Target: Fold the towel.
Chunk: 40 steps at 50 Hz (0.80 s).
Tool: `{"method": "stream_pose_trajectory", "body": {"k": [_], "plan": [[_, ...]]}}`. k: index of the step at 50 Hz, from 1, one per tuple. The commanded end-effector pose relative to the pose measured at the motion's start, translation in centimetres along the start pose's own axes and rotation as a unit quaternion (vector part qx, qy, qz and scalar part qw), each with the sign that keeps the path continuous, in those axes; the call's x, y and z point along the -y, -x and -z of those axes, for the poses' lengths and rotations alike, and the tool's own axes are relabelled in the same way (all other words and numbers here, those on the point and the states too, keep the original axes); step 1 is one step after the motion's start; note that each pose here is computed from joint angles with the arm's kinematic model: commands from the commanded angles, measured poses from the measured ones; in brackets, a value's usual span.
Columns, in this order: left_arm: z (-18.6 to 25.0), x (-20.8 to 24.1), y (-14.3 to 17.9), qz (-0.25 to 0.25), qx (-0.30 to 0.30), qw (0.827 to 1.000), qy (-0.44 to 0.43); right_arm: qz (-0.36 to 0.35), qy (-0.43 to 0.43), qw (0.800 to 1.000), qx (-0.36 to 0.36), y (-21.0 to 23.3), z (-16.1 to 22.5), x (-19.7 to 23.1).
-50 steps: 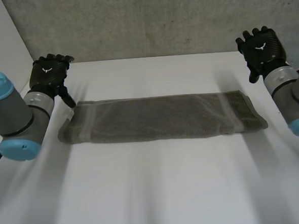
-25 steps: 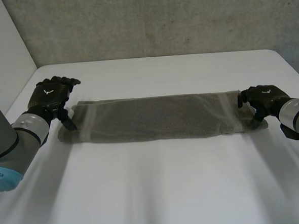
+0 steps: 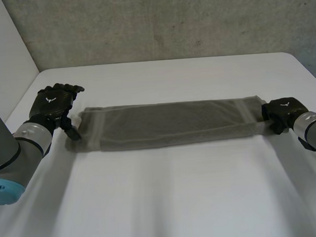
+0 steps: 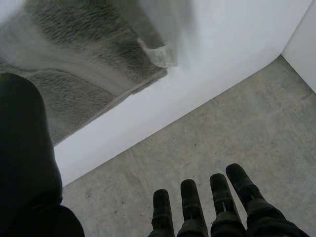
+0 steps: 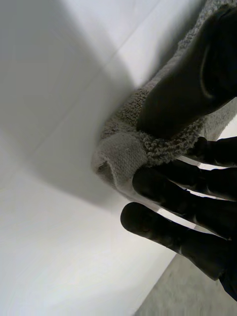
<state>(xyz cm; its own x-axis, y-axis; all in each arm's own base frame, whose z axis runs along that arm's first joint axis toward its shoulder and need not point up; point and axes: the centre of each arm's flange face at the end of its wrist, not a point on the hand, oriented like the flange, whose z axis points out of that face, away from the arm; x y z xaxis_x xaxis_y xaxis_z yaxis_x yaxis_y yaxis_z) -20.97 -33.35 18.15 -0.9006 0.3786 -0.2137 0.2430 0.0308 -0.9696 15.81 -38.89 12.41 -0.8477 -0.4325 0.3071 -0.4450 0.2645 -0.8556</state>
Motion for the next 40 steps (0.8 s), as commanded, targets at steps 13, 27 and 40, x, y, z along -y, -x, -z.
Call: {"method": "stream_pose_trajectory", "body": {"k": [13,27,40], "plan": [[0.3,1.0,0.8,0.001,0.011,1.0,-0.011,0.214,0.066,0.953,-0.204,-11.4,1.4,0.6],[0.3,3.5,0.6,-0.003,0.012,0.999,-0.05,0.192,-0.28,0.94,-0.032,11.2,5.2,15.7],[0.6,4.0,-1.5,0.005,-0.015,0.998,-0.06,0.245,-0.259,0.908,0.218,26.5,7.1,7.8]]}}
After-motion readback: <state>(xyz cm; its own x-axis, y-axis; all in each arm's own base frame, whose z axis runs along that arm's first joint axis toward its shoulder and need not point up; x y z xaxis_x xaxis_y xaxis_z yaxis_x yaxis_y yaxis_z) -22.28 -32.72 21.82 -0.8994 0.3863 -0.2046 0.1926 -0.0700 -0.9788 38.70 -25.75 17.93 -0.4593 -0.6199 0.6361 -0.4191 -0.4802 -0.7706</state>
